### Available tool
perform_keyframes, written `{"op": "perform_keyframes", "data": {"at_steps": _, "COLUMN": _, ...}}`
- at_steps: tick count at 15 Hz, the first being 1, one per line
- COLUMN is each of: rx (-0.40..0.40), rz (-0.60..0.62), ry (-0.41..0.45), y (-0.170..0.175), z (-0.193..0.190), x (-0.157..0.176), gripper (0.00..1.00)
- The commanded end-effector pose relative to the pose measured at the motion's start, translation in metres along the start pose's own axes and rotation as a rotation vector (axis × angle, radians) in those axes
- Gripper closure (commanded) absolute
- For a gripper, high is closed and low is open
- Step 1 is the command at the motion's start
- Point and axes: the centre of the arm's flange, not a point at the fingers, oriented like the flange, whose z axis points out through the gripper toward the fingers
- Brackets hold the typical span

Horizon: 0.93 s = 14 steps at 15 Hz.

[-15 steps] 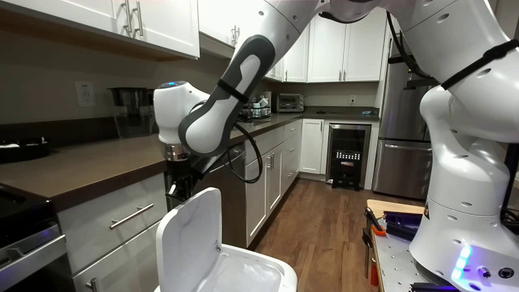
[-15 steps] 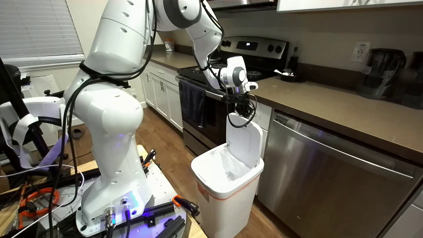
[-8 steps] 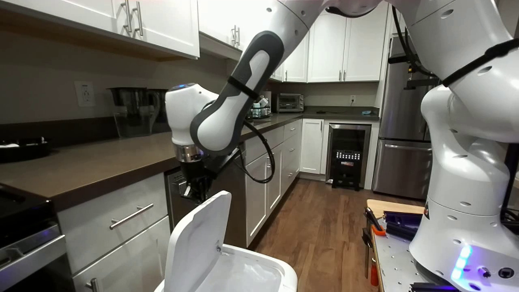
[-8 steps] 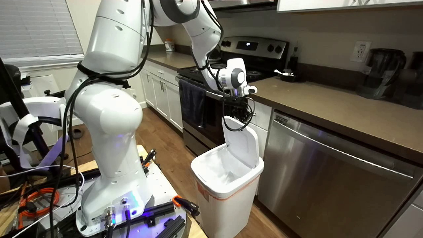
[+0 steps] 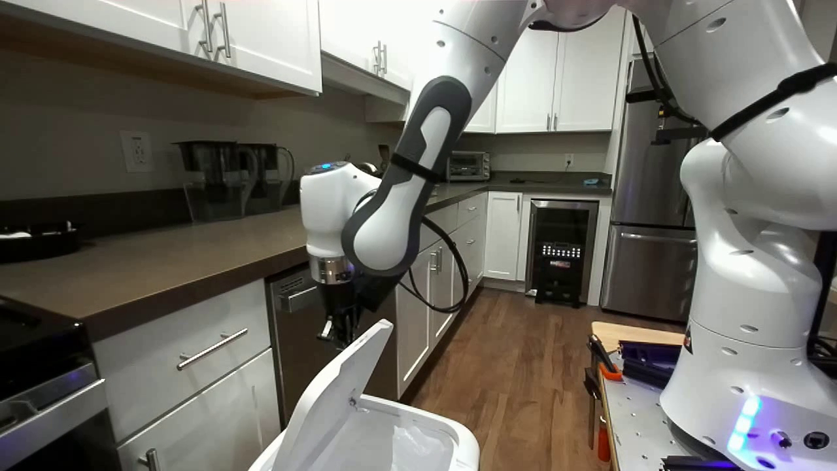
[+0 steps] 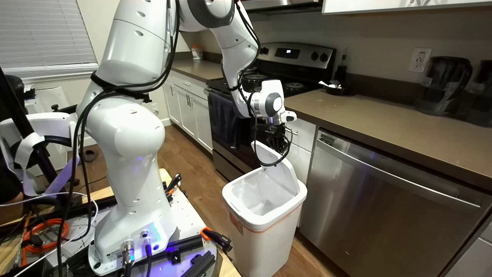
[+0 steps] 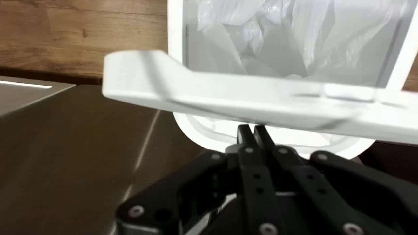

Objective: Close the bin

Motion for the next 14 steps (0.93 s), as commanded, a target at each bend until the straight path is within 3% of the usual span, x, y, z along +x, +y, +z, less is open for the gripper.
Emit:
{"op": "perform_keyframes", "data": {"at_steps": 1, "rx": 0.025, "rz": 0.016, "ry": 0.015, "y": -0.008, "z": 0.024, "x": -0.021, "gripper": 0.91}}
{"op": "perform_keyframes", "data": {"at_steps": 8, "rx": 0.045, "rz": 0.032, "ry": -0.049, "y": -0.026, "z": 0.064, "x": -0.049, "gripper": 0.91}}
{"op": "perform_keyframes", "data": {"at_steps": 14, "rx": 0.064, "rz": 0.055, "ry": -0.116, "y": -0.040, "z": 0.074, "x": -0.058, "gripper": 0.91}}
